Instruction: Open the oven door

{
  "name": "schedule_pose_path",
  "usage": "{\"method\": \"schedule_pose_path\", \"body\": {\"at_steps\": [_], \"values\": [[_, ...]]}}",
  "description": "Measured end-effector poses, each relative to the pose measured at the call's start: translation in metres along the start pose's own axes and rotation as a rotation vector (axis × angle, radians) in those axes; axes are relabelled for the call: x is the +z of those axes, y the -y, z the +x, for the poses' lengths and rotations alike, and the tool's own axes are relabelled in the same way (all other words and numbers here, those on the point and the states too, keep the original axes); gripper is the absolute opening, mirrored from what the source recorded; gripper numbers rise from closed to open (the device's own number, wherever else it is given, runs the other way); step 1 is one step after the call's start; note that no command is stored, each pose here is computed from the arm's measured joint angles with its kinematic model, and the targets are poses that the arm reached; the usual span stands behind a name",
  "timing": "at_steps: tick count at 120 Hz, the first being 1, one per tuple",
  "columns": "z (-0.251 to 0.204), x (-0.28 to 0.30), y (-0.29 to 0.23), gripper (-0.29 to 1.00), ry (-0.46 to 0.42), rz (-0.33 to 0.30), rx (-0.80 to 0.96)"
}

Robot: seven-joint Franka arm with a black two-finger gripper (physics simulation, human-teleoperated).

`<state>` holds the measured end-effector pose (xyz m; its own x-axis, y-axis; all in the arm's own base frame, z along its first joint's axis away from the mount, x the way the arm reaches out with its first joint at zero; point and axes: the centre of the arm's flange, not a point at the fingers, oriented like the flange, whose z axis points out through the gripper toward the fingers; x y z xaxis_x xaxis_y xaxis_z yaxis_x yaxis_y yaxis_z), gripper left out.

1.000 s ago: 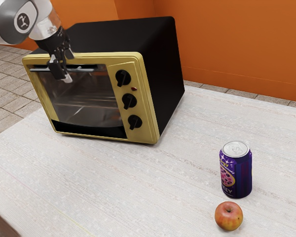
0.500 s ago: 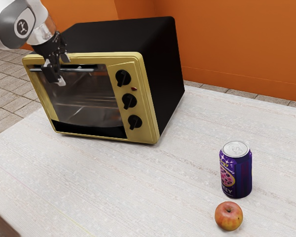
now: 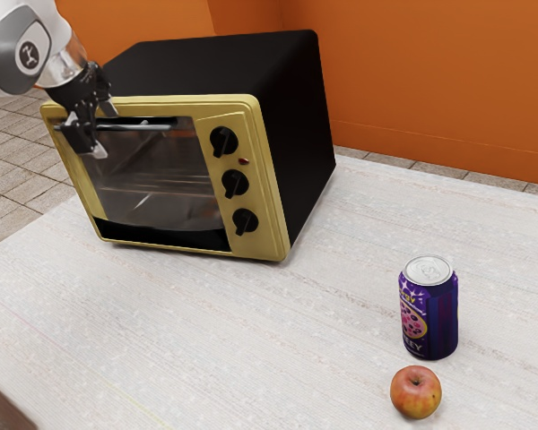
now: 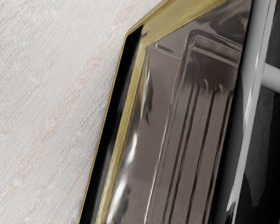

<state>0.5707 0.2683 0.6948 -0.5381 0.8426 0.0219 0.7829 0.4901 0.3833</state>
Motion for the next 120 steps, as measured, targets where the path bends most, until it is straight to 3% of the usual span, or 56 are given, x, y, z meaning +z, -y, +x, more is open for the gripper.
{"method": "schedule_pose_path", "body": {"at_steps": [91,120], "values": [[0.000,0.047,0.012,0.70,0.060,0.045,0.039],[0.021,0.014,0.055,0.70,0.091,0.017,0.025]]}}
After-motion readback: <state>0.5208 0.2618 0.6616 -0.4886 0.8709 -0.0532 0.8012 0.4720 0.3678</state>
